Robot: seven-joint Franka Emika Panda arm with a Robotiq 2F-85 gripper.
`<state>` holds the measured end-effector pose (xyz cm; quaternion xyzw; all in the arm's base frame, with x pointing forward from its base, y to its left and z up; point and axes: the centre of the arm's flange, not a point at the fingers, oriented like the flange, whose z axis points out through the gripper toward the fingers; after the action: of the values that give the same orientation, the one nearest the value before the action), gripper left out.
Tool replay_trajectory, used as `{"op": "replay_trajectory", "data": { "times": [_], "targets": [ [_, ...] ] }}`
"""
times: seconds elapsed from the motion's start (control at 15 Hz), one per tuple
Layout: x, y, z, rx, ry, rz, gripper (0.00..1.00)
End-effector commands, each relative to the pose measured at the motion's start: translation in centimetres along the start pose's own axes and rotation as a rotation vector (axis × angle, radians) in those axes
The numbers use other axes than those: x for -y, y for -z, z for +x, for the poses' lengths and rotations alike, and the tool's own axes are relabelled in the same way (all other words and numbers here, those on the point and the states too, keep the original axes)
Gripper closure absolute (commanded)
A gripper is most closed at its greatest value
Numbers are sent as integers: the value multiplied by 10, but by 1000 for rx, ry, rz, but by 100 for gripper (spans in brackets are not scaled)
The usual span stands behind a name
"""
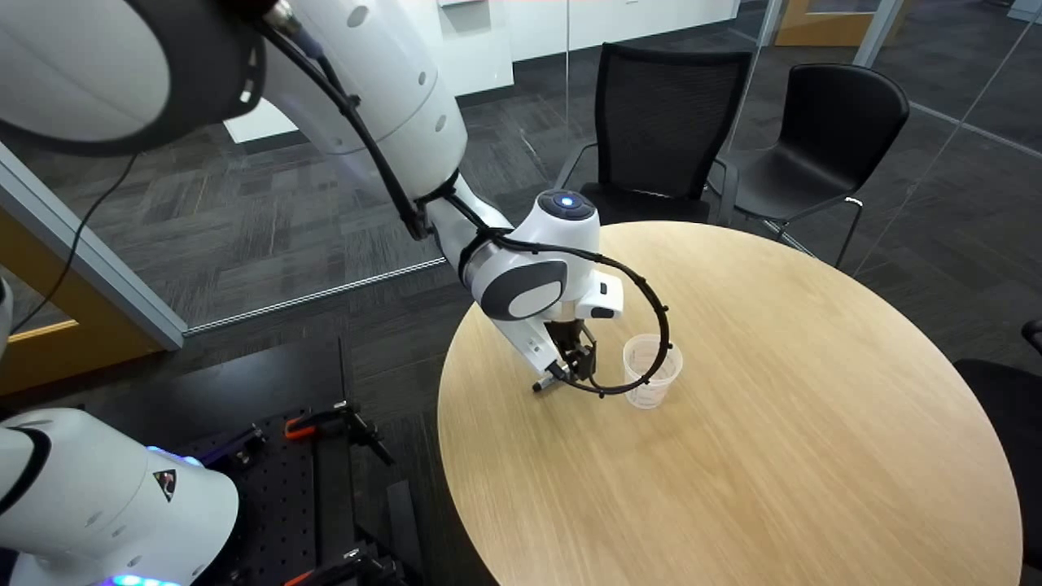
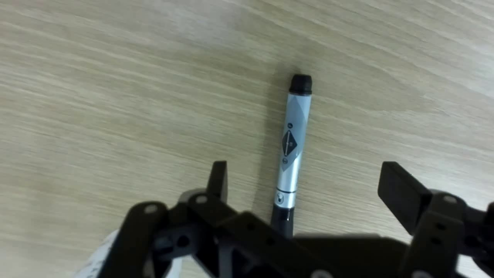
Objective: Put the marker in the cup
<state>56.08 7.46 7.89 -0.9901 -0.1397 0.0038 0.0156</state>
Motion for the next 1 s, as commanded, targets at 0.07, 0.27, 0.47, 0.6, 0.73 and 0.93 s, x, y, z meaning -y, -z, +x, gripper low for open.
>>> {"op": "replay_trajectory", "data": {
  "times": [0.07, 0.27, 0.47, 0.6, 0.73, 0.93],
  "targets": [
    [2, -17, 24, 20, 42, 18, 0],
    [3, -23, 33, 28, 42, 18, 0],
    [1, -28, 40, 37, 40, 17, 26],
    [1, -30, 44, 47, 40, 17, 31],
    [1, -32, 47, 54, 44, 18, 47],
    [0, -33, 51, 64, 46, 22, 69]
  ]
}}
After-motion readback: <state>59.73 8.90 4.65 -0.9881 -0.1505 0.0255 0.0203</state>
